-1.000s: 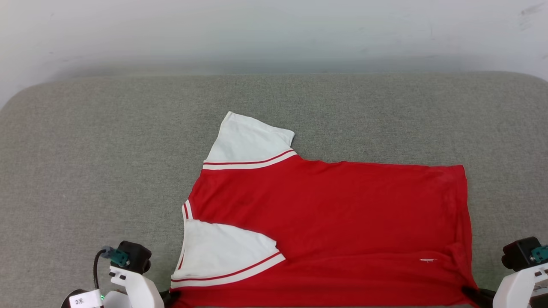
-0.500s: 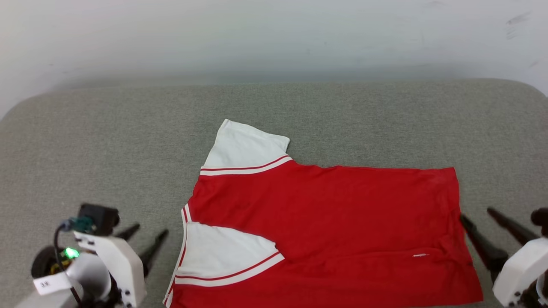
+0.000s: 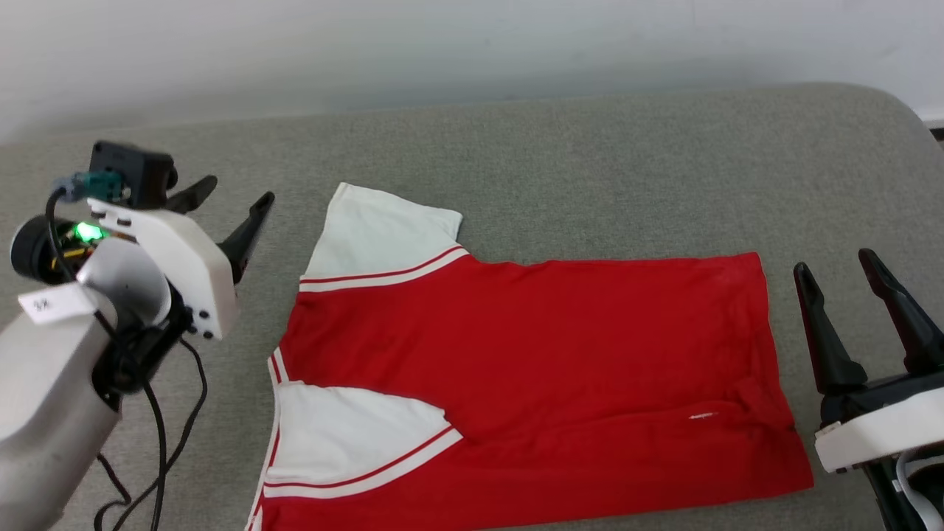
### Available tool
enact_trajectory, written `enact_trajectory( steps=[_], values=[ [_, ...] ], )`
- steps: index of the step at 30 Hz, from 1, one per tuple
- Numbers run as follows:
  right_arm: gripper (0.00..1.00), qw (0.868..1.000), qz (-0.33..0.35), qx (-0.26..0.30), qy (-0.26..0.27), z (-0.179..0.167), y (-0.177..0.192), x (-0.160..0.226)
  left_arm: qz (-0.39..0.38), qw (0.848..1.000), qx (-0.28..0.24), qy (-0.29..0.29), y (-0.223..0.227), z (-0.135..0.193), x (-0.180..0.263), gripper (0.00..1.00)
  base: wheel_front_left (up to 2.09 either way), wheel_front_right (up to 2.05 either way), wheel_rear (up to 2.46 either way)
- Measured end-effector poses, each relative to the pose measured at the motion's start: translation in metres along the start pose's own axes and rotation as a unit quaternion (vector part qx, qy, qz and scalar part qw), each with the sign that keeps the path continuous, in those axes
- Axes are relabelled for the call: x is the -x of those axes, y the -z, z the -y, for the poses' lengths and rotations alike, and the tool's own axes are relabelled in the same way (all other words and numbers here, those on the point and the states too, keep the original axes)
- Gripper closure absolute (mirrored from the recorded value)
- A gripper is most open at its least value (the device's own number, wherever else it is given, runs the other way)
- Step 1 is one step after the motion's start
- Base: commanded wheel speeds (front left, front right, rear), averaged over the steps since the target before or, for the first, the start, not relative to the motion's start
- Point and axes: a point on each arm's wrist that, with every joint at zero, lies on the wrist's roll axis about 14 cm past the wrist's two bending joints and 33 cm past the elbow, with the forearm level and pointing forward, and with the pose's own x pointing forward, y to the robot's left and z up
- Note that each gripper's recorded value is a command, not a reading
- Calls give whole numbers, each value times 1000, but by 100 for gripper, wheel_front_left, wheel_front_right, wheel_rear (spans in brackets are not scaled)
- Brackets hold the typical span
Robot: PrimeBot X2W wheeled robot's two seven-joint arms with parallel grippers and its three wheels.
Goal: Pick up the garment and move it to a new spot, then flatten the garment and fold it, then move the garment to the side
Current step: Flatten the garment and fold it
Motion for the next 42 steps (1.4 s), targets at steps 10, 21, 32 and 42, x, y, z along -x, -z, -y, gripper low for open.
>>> enact_trajectory(
  steps=[10,21,32,42],
  values=[
    [0,1000,-21,3,18,3,28,-15,-167,984,-10,54,26,2,-83,0,0,0,0],
    [0,997,-64,14,34,17,67,-30,-350,932,6,90,85,10,-136,0,0,0,0],
    [0,995,-89,20,45,29,90,-35,-435,894,-40,100,137,16,-151,0,0,0,0],
    [0,995,-77,60,32,42,62,-44,-380,919,-23,101,119,21,-144,100,0,0,0]
  ],
)
